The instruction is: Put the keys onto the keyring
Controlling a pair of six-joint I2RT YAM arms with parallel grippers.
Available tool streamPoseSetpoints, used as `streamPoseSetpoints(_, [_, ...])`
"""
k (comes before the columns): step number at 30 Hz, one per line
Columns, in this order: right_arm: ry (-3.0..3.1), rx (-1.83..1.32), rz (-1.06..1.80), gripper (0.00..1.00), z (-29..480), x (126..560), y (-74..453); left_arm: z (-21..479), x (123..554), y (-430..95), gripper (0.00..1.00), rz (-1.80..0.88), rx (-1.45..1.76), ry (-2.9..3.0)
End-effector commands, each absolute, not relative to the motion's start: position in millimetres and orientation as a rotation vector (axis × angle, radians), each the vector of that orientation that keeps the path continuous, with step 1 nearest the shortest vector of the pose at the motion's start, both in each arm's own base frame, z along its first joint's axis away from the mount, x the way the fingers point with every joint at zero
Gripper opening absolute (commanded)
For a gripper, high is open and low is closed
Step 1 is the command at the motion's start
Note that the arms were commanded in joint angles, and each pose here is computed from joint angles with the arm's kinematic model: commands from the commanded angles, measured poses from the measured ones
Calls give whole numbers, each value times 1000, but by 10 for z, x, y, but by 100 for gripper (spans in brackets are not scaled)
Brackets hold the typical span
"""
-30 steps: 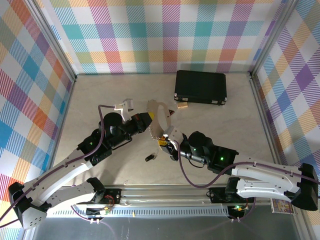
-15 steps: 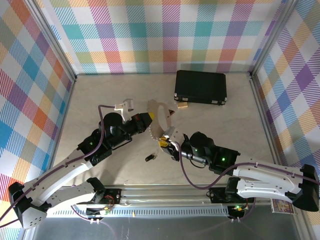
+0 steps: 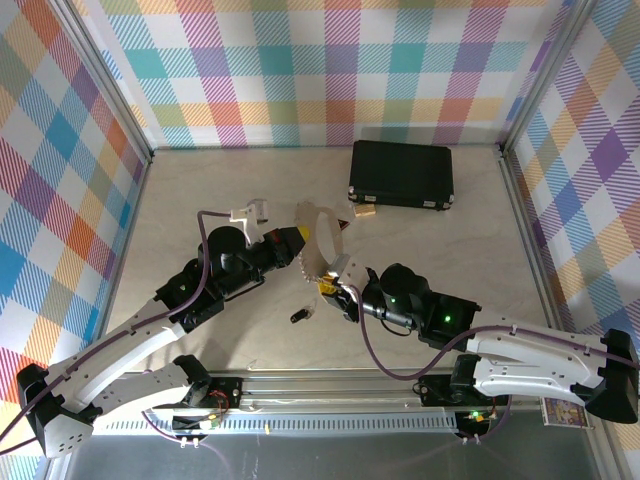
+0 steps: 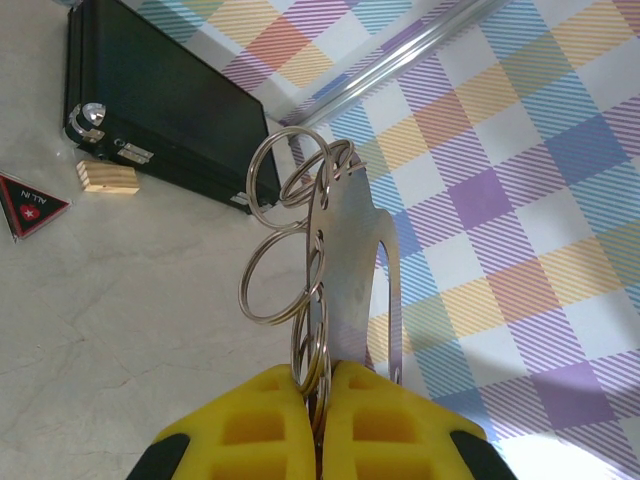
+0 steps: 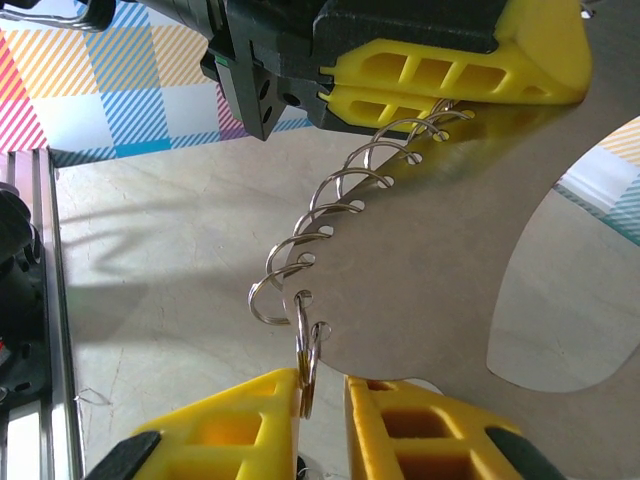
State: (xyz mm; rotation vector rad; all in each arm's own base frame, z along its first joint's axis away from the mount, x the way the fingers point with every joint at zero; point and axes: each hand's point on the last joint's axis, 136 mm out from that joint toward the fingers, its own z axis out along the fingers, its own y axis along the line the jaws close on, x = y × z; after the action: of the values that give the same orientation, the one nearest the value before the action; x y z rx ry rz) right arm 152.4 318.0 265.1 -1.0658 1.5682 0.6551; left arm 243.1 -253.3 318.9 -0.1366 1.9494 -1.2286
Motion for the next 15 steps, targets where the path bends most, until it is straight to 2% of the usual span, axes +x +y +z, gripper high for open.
streamPoseSetpoints(1, [1539,-1092,667,22,2682,1461,3160,3343,2385,-2562,0,-1282,-115,1892])
streamPoseSetpoints(15, [1522,-1109,646,18,2679,1471,3171,3355,2371,-2556,0,-1286,-114,1888])
